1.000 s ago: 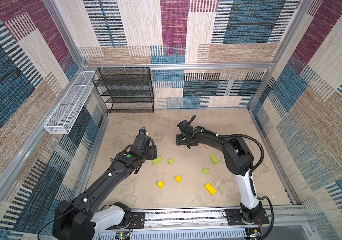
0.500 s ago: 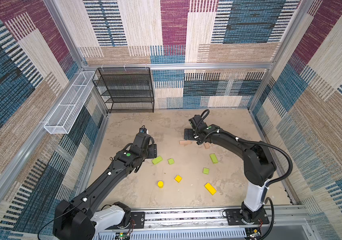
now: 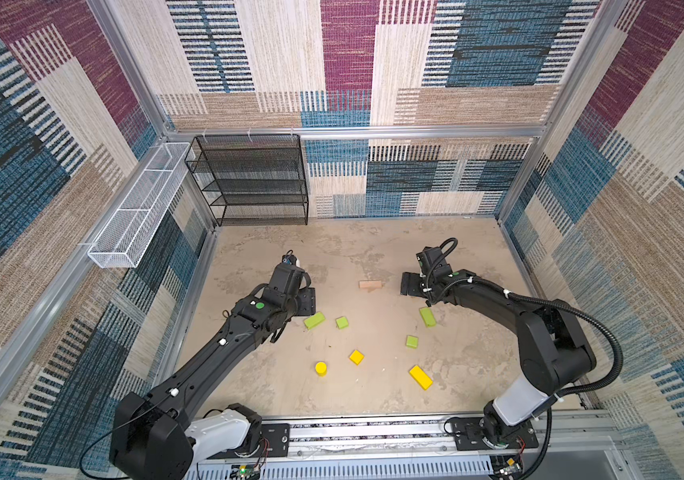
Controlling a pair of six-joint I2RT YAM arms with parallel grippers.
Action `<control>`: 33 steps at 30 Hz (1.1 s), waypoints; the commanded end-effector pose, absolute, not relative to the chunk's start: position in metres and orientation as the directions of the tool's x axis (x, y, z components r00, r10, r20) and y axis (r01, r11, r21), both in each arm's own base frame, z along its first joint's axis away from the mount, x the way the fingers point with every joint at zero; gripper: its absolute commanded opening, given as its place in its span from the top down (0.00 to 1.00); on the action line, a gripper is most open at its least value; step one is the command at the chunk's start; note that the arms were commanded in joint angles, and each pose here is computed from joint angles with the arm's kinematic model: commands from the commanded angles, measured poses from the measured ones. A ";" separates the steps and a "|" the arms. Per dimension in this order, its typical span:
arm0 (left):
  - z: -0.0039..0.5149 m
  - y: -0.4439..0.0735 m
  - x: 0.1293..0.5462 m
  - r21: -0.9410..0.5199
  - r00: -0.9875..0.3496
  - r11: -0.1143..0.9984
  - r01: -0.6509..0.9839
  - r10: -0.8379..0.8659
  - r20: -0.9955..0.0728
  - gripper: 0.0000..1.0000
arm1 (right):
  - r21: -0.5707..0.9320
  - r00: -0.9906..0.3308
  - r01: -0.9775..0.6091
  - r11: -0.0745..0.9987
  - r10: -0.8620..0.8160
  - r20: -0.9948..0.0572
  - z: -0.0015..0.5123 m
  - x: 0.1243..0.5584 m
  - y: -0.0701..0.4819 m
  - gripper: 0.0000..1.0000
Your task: Build the wood block tower
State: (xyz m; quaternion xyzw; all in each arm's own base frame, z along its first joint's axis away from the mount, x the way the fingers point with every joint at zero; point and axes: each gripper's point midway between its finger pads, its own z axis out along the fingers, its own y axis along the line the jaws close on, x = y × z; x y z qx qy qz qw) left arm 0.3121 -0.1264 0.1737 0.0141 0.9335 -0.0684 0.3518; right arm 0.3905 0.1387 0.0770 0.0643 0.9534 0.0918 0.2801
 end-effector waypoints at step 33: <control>0.169 -0.122 0.308 -0.114 -0.767 0.992 0.047 -0.037 -0.640 0.30 | 0.496 -0.882 -0.009 0.868 0.227 -0.413 0.039 0.400 0.180 0.34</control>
